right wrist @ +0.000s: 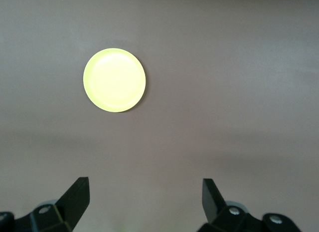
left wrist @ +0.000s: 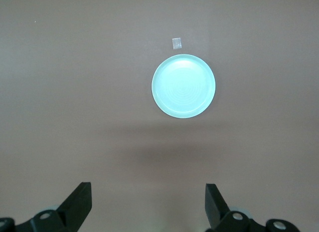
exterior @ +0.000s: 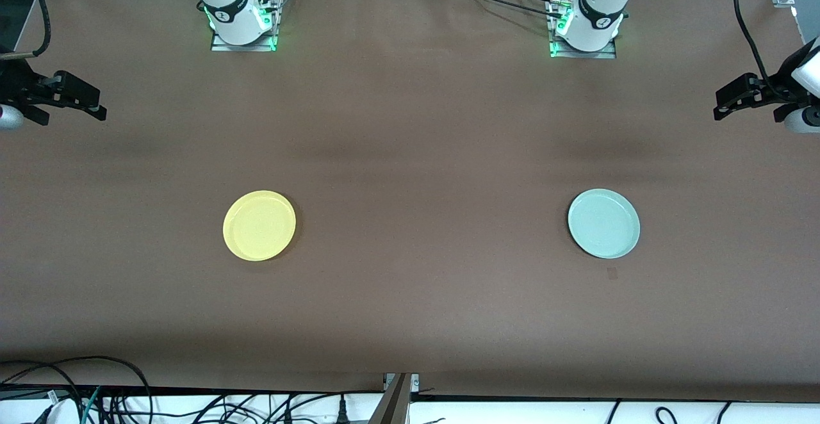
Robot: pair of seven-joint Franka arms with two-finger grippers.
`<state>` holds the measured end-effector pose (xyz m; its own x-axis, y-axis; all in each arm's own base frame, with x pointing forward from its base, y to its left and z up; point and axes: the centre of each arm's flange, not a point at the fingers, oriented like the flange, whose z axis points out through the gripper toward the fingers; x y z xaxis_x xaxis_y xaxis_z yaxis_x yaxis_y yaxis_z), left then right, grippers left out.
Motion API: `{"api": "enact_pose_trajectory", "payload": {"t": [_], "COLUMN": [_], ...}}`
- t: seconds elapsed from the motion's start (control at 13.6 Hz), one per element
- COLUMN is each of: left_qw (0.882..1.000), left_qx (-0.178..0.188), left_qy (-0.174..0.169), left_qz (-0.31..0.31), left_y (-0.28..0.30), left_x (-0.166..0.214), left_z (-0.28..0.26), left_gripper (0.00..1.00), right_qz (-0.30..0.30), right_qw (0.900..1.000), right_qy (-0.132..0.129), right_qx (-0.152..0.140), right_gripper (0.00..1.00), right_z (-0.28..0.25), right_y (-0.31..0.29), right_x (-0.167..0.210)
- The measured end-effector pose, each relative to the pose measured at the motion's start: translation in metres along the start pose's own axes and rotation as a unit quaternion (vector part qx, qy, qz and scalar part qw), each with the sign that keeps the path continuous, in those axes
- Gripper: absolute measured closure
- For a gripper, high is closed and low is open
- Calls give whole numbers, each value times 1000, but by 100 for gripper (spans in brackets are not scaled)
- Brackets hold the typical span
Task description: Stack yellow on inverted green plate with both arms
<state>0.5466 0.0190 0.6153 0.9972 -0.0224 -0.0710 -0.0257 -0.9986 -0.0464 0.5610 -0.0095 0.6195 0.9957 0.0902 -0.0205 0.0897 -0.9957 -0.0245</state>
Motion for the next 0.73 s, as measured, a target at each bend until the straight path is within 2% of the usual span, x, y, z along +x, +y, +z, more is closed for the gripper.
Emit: {"api": "enact_pose_trajectory", "payload": {"t": [0.73], "left_qw": [1000], "left_qx": [0], "left_qy": [-4], "left_qz": [-1], "left_y": [-1], "left_x": [2], "left_z": [4], "left_gripper": [0], "right_qz": [-1], "right_qw": [1000], "right_qy": [7], "right_qx": [-1], "right_gripper": [0], "right_z": [-2], "right_y": [-1], "right_x": [1]}}
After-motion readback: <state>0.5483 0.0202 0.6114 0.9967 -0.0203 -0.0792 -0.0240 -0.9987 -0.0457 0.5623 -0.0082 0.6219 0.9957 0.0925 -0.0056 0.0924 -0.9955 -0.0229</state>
